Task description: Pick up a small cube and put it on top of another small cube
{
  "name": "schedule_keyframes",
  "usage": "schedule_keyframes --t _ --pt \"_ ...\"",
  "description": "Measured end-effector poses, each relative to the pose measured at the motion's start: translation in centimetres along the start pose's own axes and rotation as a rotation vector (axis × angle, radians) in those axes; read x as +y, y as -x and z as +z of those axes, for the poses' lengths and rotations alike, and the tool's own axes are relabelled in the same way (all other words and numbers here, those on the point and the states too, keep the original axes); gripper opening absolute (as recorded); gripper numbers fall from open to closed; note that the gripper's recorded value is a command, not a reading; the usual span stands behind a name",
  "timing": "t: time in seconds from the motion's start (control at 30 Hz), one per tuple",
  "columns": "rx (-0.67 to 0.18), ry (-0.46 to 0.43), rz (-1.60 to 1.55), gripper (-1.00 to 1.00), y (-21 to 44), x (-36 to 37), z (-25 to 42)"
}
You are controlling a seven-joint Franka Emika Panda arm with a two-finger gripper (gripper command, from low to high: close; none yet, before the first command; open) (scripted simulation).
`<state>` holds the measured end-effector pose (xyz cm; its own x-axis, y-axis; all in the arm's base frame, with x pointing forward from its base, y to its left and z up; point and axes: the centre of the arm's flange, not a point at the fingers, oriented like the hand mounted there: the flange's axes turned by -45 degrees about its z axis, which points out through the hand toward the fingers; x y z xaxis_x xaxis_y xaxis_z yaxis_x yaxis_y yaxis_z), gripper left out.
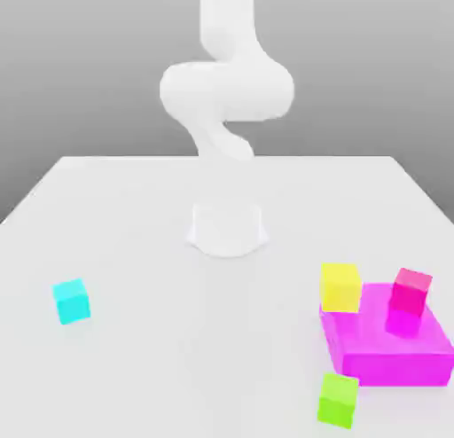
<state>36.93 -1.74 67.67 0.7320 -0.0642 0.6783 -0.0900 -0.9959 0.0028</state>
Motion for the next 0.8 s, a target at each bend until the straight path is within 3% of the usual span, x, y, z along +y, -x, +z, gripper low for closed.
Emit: schedule_keyframes --t 0.4,0.8 --pt "-0.27 0.247 0.272 0.0 8.1 11.8 17.1" --pt "-0.519 0.366 0.609 0.0 24.3 23.2 26.2"
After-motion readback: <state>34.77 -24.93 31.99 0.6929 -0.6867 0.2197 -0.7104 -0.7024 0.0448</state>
